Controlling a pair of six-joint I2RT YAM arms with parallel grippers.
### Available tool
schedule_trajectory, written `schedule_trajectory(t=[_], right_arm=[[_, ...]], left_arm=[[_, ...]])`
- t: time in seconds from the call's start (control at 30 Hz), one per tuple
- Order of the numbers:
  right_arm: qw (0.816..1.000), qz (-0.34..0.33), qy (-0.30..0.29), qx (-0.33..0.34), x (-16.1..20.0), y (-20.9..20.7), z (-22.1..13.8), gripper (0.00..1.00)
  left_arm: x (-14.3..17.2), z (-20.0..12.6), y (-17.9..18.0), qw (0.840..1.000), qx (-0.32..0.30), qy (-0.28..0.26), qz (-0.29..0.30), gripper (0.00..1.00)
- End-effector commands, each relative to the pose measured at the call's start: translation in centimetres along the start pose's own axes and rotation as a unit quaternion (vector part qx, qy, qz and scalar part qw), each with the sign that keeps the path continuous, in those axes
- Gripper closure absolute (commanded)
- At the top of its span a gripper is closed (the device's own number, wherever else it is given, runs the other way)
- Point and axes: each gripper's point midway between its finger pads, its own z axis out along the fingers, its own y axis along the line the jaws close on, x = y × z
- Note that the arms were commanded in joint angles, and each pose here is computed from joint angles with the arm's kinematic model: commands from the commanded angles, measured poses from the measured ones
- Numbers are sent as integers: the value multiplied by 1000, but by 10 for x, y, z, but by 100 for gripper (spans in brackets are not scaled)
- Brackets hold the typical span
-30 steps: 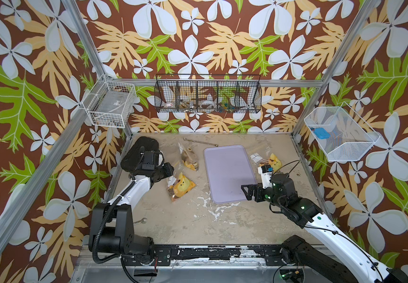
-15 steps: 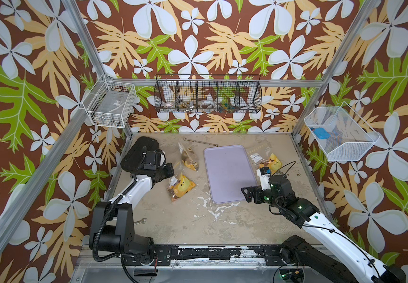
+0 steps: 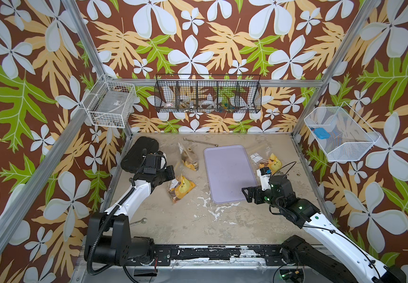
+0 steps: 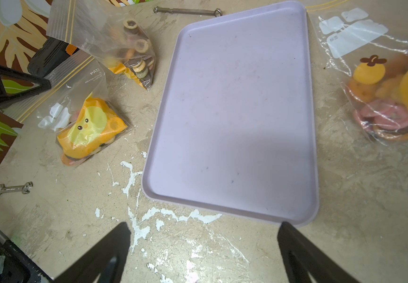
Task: Pour cookies out of the ziploc bag
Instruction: Pick up the ziploc bag from the center of the board.
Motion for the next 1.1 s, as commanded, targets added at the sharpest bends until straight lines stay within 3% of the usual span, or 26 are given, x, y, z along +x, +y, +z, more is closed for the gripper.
schedule_trajectory(t=[0.0,0.23,0.6,0.77,0.93,1.07], right_arm=[[1000,-4,3,-7,0,3,1,4],[1000,-7,21,-17,5,6,9,0],[999,-4,45,-18,14,5,18,0],[999,-8,47,-10,15,3,18,0],[998,-8,55,-11,22,0,26,0],[998,-4,66,-17,30,0,35,0]], left_arm=[[16,-9,-3,1000,5,14,8,100],[20,-32,-13,1000,16,-3,9,100],[-29,-44,-23,999,-10,-43,18,100],[-50,-74,-55,995,53,-87,23,100],[-22,-83,-85,988,133,-74,12,100],[38,-63,-99,986,163,-29,0,100]])
